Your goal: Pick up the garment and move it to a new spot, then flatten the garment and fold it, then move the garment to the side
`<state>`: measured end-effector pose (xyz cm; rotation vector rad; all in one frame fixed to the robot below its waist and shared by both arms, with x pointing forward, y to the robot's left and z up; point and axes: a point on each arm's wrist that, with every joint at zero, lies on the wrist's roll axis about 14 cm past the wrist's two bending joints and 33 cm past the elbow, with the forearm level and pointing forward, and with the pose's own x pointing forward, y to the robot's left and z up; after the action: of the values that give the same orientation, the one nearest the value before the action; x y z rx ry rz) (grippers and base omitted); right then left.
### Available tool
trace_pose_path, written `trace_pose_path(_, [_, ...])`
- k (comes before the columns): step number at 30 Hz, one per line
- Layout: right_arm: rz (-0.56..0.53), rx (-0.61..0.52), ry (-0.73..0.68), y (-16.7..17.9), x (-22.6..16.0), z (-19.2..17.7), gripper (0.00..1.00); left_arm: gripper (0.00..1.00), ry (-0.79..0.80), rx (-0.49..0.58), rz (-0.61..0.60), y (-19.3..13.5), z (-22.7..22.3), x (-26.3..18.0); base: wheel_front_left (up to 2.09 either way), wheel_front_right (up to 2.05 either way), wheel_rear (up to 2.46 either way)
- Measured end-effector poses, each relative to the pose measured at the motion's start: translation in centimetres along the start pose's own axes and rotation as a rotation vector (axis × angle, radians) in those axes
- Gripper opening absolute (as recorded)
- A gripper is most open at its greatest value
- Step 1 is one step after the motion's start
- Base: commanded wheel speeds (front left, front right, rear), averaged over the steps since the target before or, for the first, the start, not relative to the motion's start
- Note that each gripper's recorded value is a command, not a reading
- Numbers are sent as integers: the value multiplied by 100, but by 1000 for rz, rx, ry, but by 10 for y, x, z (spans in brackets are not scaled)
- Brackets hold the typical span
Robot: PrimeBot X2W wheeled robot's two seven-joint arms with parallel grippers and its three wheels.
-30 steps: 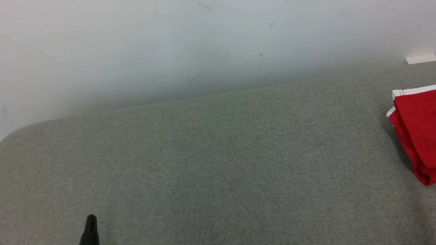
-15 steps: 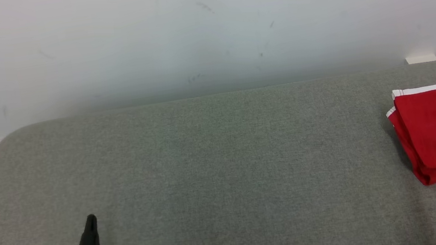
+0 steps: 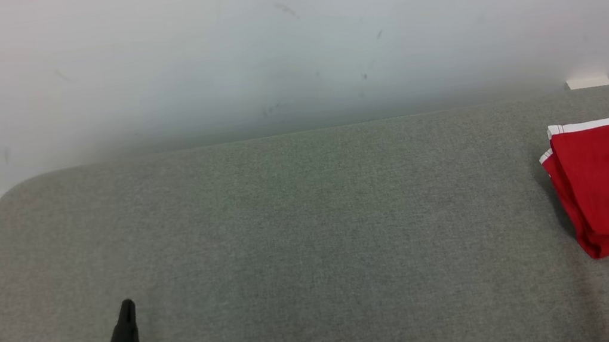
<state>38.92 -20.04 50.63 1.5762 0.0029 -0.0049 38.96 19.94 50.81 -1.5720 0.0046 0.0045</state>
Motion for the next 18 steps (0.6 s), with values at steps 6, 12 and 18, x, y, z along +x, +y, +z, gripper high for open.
trace_pose_path(6, [0,0,0,0,0,0,0,0,0,0,0,0,0,0,0,0,0])
trace_pose_path(12, [0,0,0,0,0,0,0,0,0,0,0,0,0,0,0,0,0])
trace_pose_path(18, [0,0,0,0,0,0,0,0,0,0,0,0,0,0,0,0,0])
